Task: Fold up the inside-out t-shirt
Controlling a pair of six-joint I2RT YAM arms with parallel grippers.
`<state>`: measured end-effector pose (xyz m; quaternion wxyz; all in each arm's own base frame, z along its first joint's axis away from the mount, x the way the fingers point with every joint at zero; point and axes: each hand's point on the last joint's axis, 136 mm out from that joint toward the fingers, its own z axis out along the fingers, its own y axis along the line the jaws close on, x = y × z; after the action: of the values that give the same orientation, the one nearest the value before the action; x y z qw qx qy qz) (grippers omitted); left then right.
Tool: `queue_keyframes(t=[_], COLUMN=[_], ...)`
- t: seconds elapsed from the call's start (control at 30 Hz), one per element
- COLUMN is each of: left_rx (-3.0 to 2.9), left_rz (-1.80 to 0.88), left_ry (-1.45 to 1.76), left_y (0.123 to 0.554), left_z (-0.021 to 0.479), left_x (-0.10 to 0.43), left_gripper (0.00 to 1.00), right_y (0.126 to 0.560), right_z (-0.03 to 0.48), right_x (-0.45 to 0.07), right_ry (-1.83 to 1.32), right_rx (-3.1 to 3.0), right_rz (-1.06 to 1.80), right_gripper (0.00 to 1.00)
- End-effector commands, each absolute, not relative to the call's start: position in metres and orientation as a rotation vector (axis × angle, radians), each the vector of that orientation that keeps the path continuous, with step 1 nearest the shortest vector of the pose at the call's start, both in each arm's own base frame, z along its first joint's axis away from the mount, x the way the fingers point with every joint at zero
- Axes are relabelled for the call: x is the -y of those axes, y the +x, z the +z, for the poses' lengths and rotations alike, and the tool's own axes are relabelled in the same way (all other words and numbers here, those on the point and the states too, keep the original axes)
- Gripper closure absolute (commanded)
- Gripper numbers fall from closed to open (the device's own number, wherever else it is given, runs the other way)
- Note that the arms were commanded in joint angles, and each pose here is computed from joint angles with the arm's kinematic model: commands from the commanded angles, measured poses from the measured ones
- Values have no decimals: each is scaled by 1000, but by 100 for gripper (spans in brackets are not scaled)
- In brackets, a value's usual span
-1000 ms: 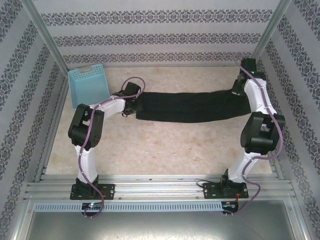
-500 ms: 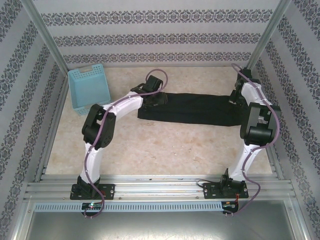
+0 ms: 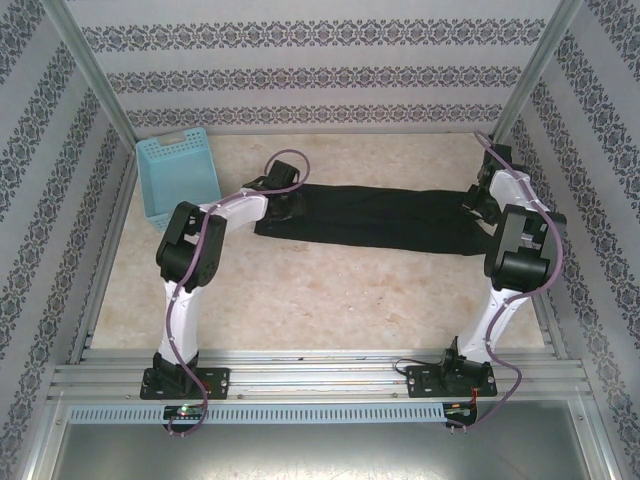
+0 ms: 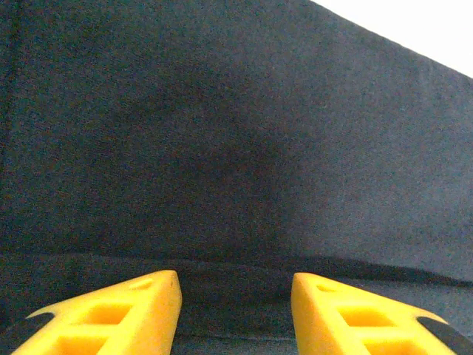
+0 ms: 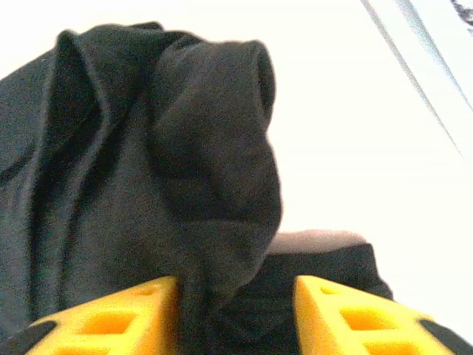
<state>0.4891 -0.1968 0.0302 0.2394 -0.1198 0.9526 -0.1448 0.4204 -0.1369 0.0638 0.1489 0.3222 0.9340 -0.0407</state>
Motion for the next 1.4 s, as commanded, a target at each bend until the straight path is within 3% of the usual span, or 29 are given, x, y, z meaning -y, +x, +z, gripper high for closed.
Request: queue_keyframes(t=[0.0, 0.13, 0.3, 0.7, 0.87, 1.2, 1.3, 1.37], left_rx=[-2708, -2700, -2693, -2680, -2679, -2661, -2659, -2653], left_rz=[-261, -260, -267, -240, -226, -117, -97, -97], left_ry=[-399, -419, -440, -518, -517, -497, -497, -509], left_y=[462, 458, 455, 446, 443, 435, 437, 439], left_z=[-4, -2, -2, -7, -5, 7, 7, 7], left_x=[158, 147, 138, 106, 102, 68, 61, 58], left_gripper=[55, 55, 55, 55, 55, 55, 55, 55], right_y=[425, 432, 433, 425, 423, 372, 355, 347], right_z=[51, 45, 35, 16, 26, 13, 13, 7], right_x=[117, 100, 94, 72, 42, 5, 11, 14], right_ry=[925, 892, 866, 917, 863, 1075, 1113, 1121], right_rx=[-2701, -2706, -2770, -2822, -2802, -2679, -2665, -2687], right_rz=[44, 164, 105, 27, 46, 186, 97, 58], right_gripper=[38, 17, 8, 19, 19, 18, 18, 23])
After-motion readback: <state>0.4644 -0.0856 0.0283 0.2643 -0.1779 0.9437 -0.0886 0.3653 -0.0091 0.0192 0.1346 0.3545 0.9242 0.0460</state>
